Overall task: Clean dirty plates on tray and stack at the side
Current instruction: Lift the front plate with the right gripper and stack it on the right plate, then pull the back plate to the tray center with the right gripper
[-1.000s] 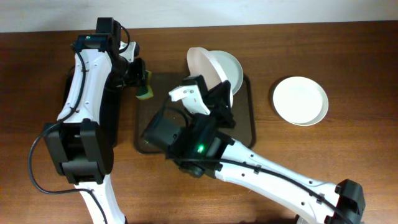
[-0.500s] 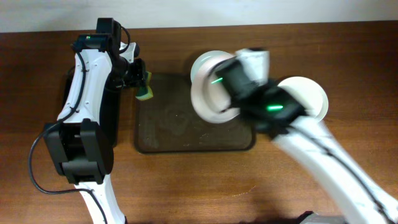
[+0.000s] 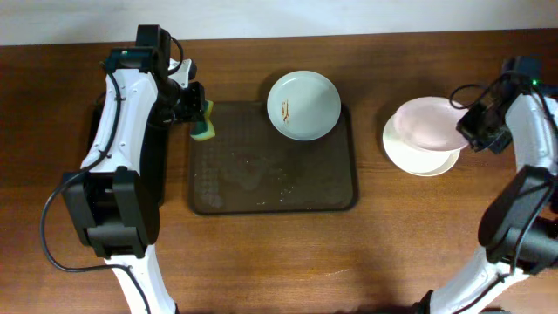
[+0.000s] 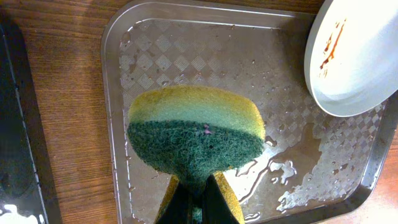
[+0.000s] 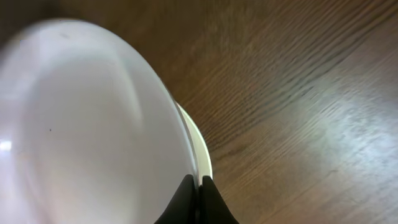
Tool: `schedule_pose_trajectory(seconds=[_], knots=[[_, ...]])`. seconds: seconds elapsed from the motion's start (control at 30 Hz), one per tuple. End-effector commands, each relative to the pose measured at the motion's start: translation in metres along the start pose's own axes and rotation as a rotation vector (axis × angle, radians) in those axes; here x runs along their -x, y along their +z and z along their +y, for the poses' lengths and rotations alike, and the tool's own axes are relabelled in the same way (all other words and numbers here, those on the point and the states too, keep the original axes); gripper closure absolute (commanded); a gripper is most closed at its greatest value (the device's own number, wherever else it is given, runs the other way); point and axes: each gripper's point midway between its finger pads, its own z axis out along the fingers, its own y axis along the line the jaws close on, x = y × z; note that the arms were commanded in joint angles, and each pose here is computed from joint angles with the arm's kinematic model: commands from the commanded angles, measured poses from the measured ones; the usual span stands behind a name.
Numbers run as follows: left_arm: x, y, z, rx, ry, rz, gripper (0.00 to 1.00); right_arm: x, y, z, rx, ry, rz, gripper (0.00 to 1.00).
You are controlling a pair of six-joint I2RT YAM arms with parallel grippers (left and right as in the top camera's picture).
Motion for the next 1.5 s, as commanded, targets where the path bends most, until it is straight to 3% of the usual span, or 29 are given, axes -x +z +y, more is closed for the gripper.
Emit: schedule_pose_trajectory(seconds=[0.0, 0.03, 0.07, 0.23, 0.33, 0.47, 0.63, 0.87, 1.1, 1.2, 1.3, 1.37, 1.47], knots=[[0.003, -0.003, -0.001, -0.002, 0.022, -0.013, 0.99, -0.01, 0.009, 0.004, -0.005, -0.016, 0.043, 0.8], [0.004, -0.003, -0.001, -0.002, 0.023, -0.015, 0.99, -0.014, 0.009, 0.014, 0.029, -0.063, 0.056, 0.62], [0.004, -0.003, -0.001, -0.002, 0.023, -0.016, 0.99, -0.02, 0.008, 0.026, 0.079, -0.117, 0.076, 0.59], [0.003, -0.003, -0.001, -0.002, 0.023, -0.015, 0.99, -0.048, 0.004, 0.051, 0.092, -0.205, 0.134, 0.58], [0.004, -0.003, -0.001, -0.002, 0.023, -0.015, 0.99, -0.074, -0.003, 0.1, 0.229, -0.325, 0.166, 0.58], [0.004, -0.003, -0.001, -0.002, 0.023, -0.015, 0.99, -0.108, -0.017, 0.2, 0.359, -0.511, 0.027, 0.58], [0.003, -0.002, -0.006, -0.004, 0.033, -0.013, 0.99, -0.127, -0.025, 0.275, 0.37, -0.512, -0.209, 0.59], [0.002, 0.0, -0.008, 0.02, 0.048, -0.011, 0.99, -0.149, 0.034, 0.267, 0.275, -0.444, -0.103, 0.67], [0.002, 0.003, -0.017, 0.016, 0.07, -0.016, 0.99, -0.183, 0.061, 0.249, 0.183, -0.491, 0.013, 0.85], [0.002, 0.003, -0.019, 0.014, 0.076, -0.018, 0.99, -0.23, 0.056, 0.243, 0.165, -0.558, 0.153, 0.95], [0.003, 0.003, -0.017, 0.033, 0.077, -0.02, 0.99, -0.28, 0.047, 0.224, 0.112, -0.615, 0.318, 0.96], [0.004, 0.003, -0.016, 0.036, 0.078, -0.024, 0.99, -0.284, 0.039, 0.224, 0.113, -0.635, 0.324, 0.88], [0.004, 0.003, -0.016, 0.036, 0.078, -0.025, 0.99, -0.255, 0.009, 0.249, 0.232, -0.79, 0.233, 0.47]])
